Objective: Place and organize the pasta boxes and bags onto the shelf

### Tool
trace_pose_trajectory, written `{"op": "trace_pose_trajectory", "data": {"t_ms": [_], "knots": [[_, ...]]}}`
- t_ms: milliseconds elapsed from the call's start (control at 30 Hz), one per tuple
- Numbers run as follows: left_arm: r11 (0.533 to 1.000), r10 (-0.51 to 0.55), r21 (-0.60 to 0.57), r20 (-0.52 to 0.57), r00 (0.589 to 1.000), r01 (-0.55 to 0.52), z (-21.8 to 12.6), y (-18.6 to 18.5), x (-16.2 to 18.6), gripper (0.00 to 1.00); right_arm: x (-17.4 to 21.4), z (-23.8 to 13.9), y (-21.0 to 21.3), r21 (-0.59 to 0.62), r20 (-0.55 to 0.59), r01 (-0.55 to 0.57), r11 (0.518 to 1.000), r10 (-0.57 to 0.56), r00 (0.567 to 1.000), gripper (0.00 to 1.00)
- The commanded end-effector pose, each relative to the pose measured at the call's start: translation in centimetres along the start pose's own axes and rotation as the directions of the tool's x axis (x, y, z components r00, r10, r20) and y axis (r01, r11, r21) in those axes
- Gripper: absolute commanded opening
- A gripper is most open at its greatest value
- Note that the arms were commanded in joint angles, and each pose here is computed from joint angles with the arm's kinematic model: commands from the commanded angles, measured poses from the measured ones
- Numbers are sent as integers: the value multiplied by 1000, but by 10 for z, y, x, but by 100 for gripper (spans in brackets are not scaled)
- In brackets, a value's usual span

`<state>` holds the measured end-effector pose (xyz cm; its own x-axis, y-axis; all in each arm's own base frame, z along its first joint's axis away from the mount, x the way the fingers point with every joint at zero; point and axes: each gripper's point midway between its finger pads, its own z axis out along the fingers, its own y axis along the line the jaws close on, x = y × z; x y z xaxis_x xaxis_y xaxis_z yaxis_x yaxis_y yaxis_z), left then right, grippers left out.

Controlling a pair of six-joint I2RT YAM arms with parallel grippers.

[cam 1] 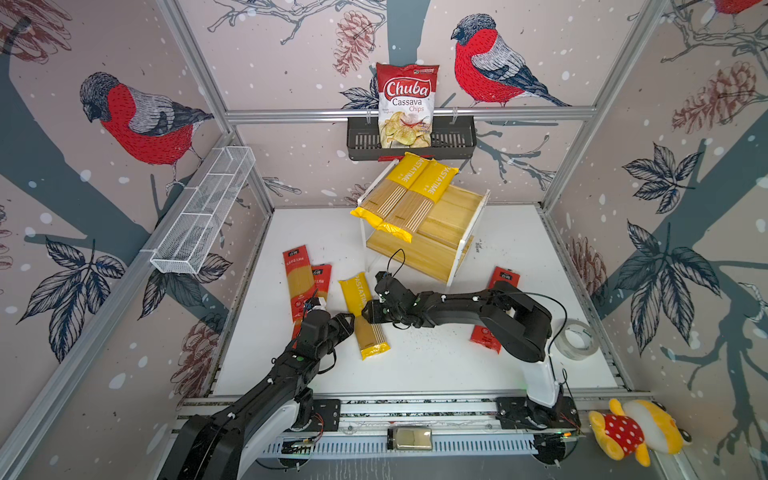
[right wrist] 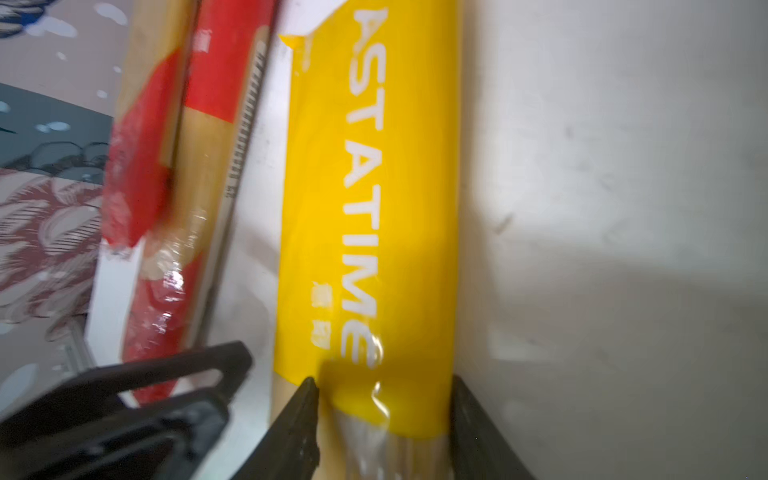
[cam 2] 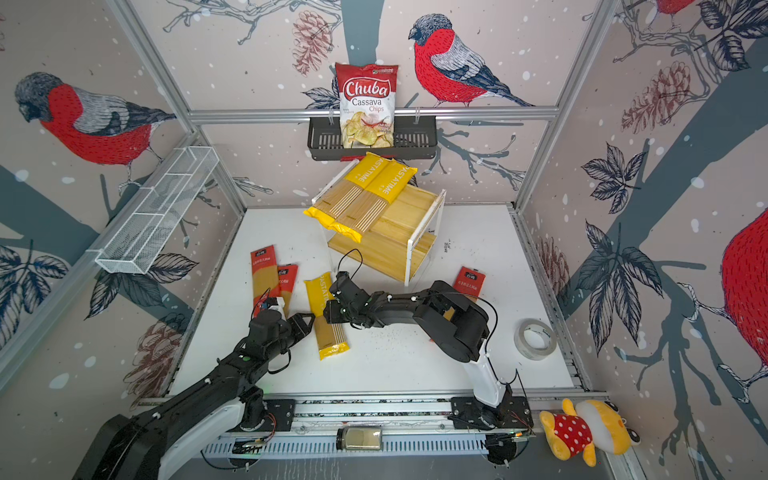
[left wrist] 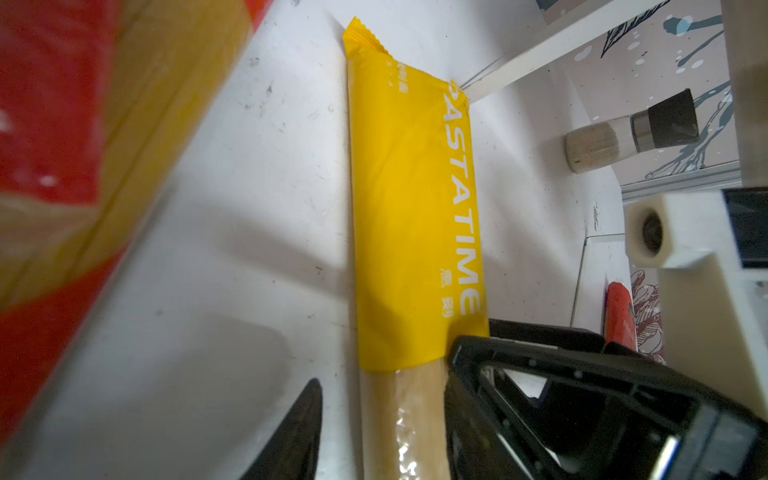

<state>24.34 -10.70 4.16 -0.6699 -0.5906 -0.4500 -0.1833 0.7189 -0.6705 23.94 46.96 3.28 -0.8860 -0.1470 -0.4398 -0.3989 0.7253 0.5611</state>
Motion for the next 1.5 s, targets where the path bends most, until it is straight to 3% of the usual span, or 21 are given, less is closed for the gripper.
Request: {"op": "trace_pose_trajectory", "data": {"t_ms": [0,200,367,633,800,1133,1467], "knots": [[999,20,44,33,999,-21,3,-10,-7,41,9,5,15,-75,-44,0,997,-4,999,50],[999,17,32,25,1000,-18,6,-3,-3,30,9,-2,32,-183,-39,27,983,-34,999,46],[1000,14,27,24,1000,-14,8,1,0,18,22,15,27,-218,-106,-25,976,2,994,42],[999,7,44,26,1000,-9,5,-3,-2,13,10,2,41,-245,-50,26,969,-39,998,23],[998,34,50,87,996,-39,-10,-19,-21,21,0,-13,56,-250,8,74,966,-74,997,14],[995,84,40,233,969,-96,-48,-54,-68,31,-16,-43,77,-247,92,149,958,-130,987,6],[966,229,20,395,889,-258,-115,-119,-130,44,-30,-85,108,-126,208,307,943,-277,938,1]]}}
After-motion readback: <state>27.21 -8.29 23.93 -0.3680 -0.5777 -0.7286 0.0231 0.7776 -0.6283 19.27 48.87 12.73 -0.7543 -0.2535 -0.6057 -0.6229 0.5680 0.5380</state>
